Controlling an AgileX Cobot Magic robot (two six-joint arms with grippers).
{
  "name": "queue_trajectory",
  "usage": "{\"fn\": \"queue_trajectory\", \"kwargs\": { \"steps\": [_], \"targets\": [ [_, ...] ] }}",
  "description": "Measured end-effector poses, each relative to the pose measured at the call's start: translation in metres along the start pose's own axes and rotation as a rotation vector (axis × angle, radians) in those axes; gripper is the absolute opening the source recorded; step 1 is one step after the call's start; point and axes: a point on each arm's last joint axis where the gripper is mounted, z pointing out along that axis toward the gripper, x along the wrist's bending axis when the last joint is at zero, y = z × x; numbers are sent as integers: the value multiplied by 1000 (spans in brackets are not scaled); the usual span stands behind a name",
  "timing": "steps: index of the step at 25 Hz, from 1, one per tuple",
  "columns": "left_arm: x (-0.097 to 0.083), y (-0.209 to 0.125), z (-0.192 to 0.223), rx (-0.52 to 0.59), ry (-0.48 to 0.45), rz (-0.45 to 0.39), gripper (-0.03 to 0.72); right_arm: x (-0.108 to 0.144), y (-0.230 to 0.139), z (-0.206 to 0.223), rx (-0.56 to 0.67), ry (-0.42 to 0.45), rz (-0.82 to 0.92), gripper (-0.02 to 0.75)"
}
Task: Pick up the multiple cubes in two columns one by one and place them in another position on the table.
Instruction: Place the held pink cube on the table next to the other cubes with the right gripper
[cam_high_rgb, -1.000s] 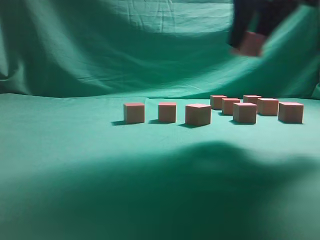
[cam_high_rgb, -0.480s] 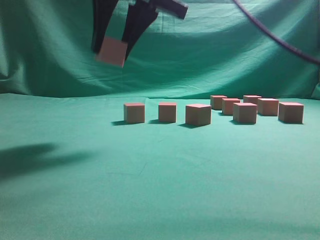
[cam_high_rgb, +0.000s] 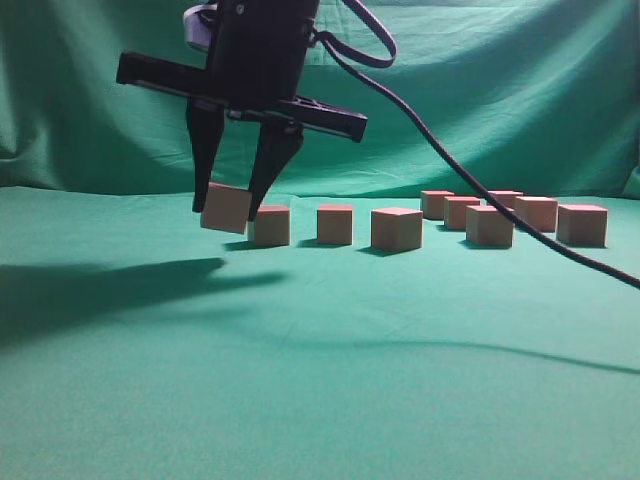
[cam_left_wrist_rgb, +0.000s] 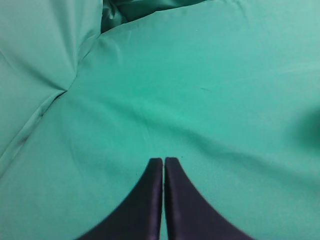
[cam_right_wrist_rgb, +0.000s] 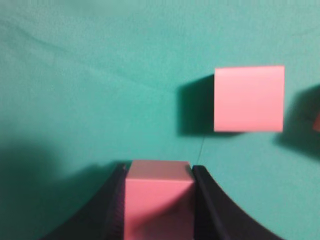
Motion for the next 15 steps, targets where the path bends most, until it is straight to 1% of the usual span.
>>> {"fn": "queue_trajectory", "kwargs": {
  "steps": [5, 9, 15],
  "targets": [
    [0, 0, 0, 0, 0, 0, 0, -1, 2, 5, -26, -1, 22, 253],
    [0, 0, 0, 0, 0, 0, 0, -3, 3, 11, -27, -27, 12, 253],
    [0, 0, 0, 0, 0, 0, 0, -5, 2, 20, -17, -39, 11, 253]
  ]
}}
